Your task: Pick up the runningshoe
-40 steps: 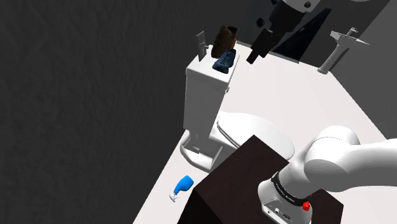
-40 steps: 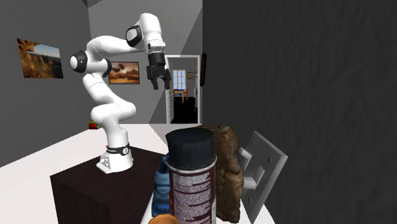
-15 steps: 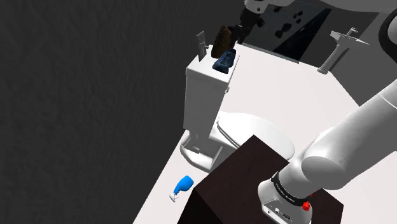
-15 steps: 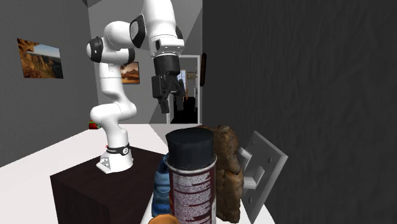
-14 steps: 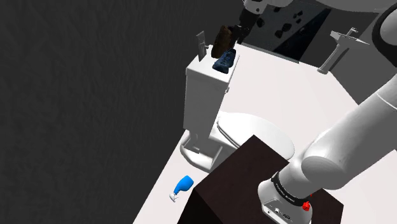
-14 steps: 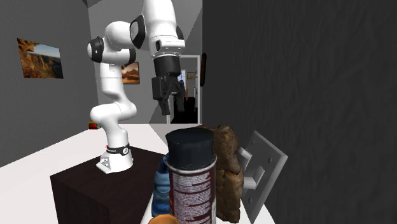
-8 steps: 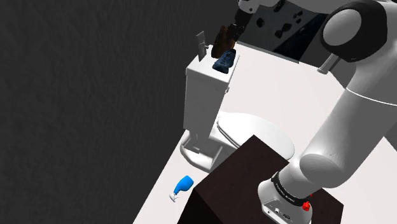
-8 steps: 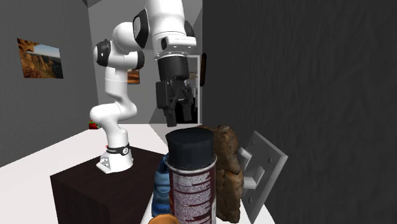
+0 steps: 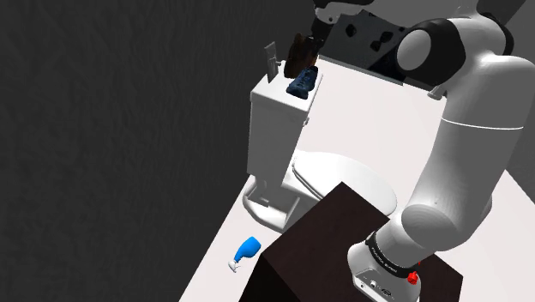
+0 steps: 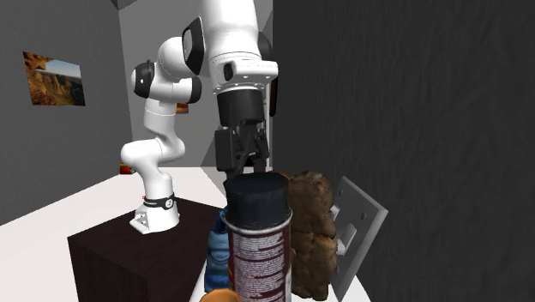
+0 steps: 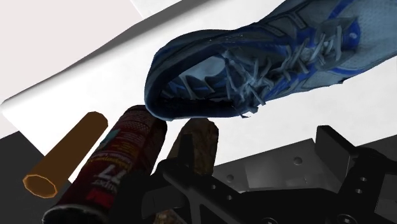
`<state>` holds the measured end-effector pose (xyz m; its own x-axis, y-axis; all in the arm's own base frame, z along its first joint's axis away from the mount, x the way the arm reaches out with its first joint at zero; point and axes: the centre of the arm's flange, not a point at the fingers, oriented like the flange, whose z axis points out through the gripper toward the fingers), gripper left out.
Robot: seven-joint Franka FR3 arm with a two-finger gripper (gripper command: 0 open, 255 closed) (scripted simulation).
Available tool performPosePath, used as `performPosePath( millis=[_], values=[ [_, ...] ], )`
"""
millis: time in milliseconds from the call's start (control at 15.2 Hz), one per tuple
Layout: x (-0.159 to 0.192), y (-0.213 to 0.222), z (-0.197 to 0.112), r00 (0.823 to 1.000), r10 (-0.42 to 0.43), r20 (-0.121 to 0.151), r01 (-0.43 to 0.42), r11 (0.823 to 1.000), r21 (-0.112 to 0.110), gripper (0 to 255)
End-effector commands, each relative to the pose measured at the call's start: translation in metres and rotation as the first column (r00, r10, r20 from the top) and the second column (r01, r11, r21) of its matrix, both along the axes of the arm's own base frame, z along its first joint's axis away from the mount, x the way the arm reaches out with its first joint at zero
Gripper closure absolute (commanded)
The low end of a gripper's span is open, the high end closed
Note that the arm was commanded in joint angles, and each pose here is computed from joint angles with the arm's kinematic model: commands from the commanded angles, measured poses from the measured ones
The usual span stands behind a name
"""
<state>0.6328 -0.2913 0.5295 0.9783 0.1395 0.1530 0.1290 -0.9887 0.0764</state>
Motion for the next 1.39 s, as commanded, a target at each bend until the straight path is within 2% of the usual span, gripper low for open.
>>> performPosePath(
  millis=[0, 132, 264, 330, 924, 1320],
  values=[
    [0.001, 0.0, -0.01, 1.0, 0.0, 0.0, 0.0, 1.0, 0.0, 0],
    [0.001, 0.0, -0.024, 1.0, 0.0, 0.0, 0.0, 1.0, 0.0, 0],
    [0.001, 0.0, -0.024, 1.0, 0.0, 0.0, 0.0, 1.0, 0.0, 0],
    [0.001, 0.0, -0.024, 1.0, 0.001, 0.0, -0.001, 1.0, 0.0, 255],
    [0.001, 0.0, -0.024, 1.0, 0.0, 0.0, 0.0, 1.0, 0.0, 255],
    [0.001, 0.0, 0.008, 1.0, 0.0, 0.0, 0.0, 1.0, 0.0, 255]
  ],
)
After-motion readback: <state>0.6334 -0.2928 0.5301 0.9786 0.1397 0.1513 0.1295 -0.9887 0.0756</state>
